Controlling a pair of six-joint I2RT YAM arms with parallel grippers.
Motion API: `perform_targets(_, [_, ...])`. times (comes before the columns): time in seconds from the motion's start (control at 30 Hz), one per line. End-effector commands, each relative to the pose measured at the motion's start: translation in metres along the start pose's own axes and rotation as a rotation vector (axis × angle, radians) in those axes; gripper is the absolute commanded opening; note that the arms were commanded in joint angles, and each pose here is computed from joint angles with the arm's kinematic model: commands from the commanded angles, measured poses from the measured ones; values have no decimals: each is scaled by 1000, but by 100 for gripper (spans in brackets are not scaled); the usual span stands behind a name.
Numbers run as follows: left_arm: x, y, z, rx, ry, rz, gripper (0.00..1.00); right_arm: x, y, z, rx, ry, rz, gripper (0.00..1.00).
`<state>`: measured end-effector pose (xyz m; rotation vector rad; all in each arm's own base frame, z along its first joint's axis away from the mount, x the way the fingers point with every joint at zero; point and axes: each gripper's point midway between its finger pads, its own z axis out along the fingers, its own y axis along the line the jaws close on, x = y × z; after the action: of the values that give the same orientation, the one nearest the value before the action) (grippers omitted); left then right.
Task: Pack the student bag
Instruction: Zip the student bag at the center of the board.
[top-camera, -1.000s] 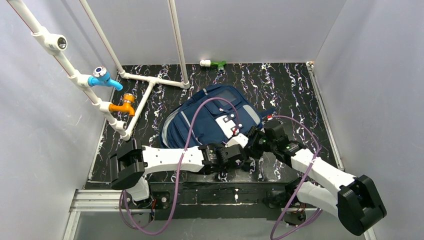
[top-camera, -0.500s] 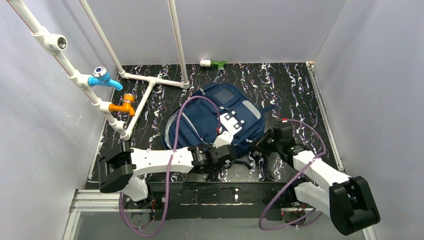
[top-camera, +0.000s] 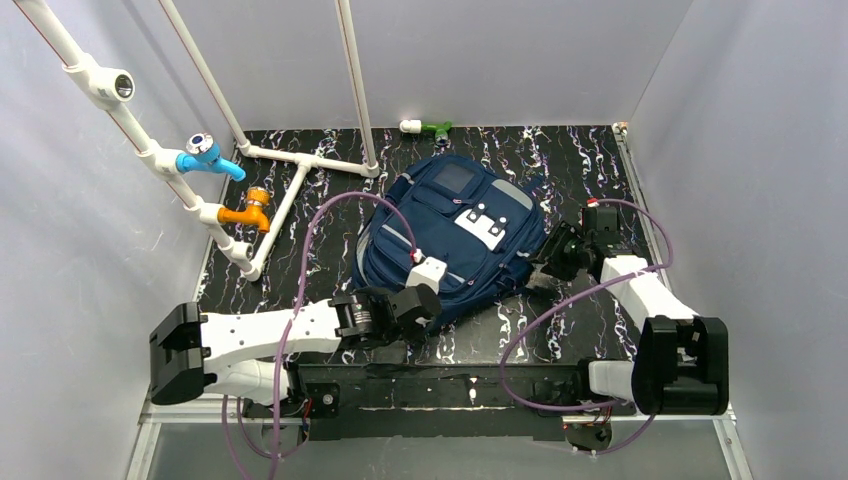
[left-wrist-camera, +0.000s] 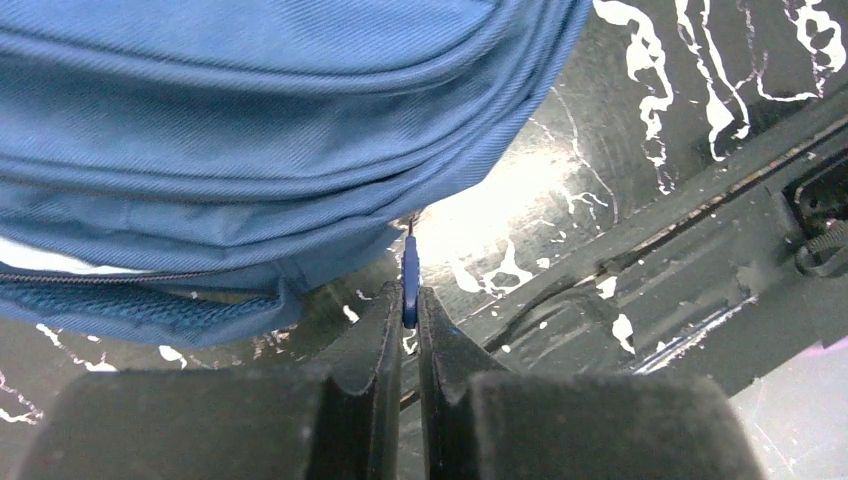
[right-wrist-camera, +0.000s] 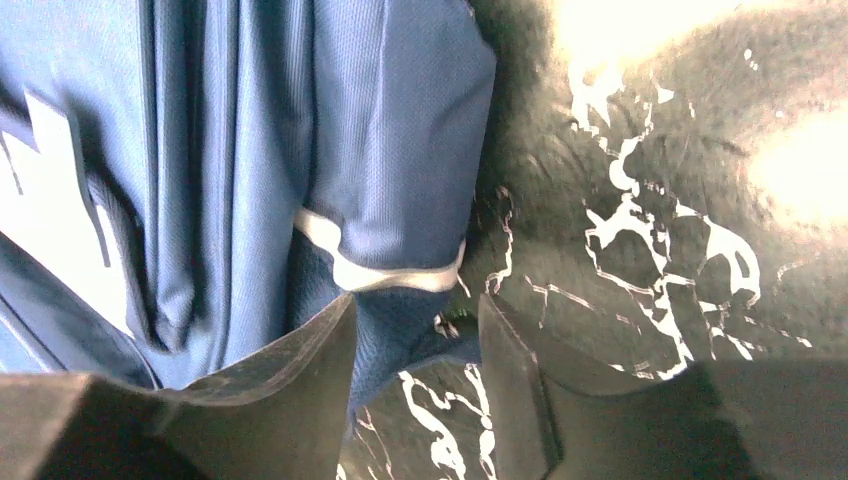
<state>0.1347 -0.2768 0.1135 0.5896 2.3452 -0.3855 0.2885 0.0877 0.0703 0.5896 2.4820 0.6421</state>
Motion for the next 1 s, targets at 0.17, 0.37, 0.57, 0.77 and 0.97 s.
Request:
perform_targets(0.17, [-49,-67,4,230,-27,8,0,72,42,-59,-102,217,-88,71])
perform_targets(0.37, [-60,-89,3,311,-27,-8,0,126,87,-63,-291,273,12,71])
perform_targets(0.57, [-49,-105,4,384,25,-63,0,133,96,-46,-361,232,135,70])
perform_targets(0.77, [-38,-88,6,316,47,-68,0,128,69,-25,-250,147,194,45])
perform_targets(0.97, [-1,62,0,-170,54,-167,0,40,-9,-51,46,-116,60,1])
